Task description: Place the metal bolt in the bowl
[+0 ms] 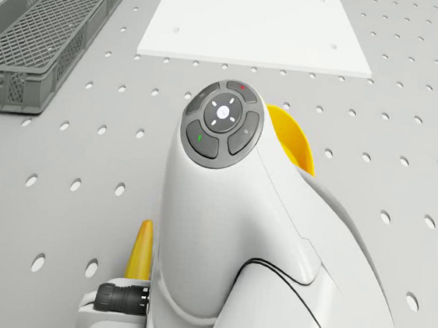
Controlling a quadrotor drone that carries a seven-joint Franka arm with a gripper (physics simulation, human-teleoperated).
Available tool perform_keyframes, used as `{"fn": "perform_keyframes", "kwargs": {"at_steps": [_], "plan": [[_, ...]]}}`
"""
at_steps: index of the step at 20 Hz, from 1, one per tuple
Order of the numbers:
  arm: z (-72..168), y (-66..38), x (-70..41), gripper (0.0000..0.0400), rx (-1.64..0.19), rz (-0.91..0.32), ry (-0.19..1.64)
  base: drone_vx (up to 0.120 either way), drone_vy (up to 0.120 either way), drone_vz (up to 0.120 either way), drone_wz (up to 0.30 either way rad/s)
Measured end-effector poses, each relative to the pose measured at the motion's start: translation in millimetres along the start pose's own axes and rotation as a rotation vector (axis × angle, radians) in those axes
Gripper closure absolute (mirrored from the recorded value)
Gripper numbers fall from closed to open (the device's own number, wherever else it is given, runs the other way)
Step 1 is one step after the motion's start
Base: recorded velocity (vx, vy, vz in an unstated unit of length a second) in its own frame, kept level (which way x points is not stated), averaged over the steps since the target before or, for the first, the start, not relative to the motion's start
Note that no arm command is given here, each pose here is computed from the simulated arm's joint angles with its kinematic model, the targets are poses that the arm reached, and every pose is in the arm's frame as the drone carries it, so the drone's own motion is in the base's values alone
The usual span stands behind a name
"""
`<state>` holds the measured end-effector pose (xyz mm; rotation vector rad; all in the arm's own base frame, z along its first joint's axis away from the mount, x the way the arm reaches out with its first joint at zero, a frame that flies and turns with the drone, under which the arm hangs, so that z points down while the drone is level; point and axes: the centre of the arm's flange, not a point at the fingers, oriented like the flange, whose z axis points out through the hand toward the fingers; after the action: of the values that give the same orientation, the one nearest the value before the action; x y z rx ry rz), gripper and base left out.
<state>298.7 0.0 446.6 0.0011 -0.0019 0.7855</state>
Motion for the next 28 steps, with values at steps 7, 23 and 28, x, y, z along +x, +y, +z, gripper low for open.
{"fn": "perform_keyframes", "kwargs": {"at_steps": [7,23,28], "plan": [[0.0,0.0,0.0,0.0300,0.000,0.000,0.000,0.120,-0.091,0.000,0.000],[0.0,0.0,0.0,0.0300,0.000,0.000,0.000,0.120,-0.013,0.000,0.000],[0.0,0.0,0.0,0.0300,0.000,0.000,0.000,0.120,0.000,0.000,0.000]]}}
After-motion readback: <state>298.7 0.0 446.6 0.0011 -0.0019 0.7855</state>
